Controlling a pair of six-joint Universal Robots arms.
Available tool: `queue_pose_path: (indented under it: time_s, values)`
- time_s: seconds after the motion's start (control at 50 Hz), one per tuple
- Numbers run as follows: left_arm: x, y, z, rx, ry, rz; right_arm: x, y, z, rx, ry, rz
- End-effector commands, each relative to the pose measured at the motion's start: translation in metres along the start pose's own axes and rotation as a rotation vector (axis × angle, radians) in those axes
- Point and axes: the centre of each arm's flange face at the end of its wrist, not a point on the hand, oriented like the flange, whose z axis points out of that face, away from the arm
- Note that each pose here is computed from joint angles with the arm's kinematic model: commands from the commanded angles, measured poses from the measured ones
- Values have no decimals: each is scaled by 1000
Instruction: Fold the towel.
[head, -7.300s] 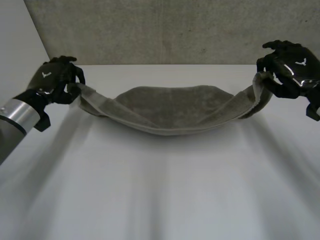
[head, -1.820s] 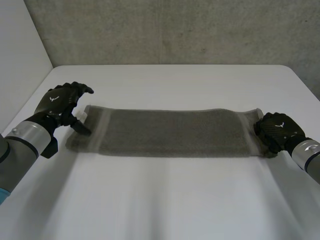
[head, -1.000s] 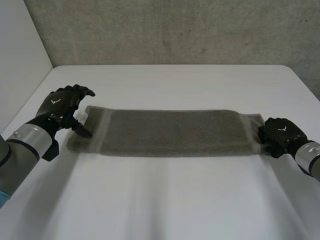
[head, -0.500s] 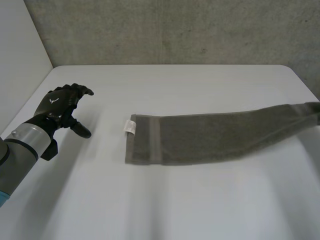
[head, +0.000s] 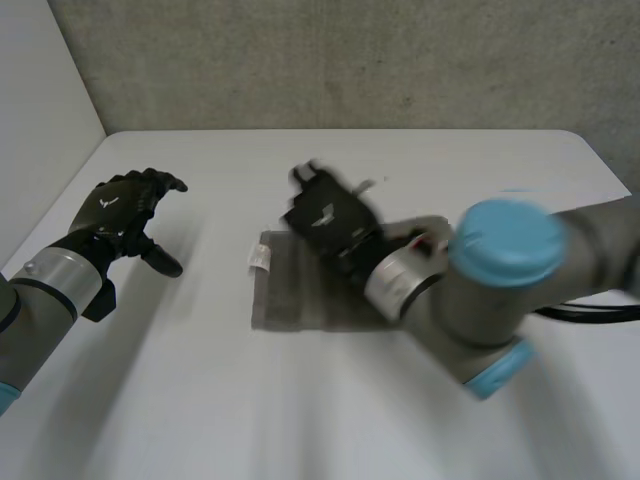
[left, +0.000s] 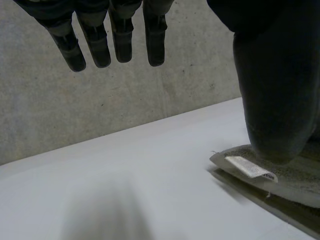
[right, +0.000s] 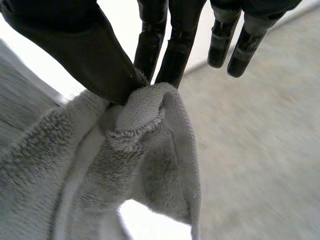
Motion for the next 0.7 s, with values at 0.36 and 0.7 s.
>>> queue_pose_path:
  time_s: [0.36,0.7]
  values:
    - [5,-14,7,63,20,6,-1,-10,-11,-4,0,205]
    - [89,-31,14,122,267,-43,106,34,-96,-235,274,622]
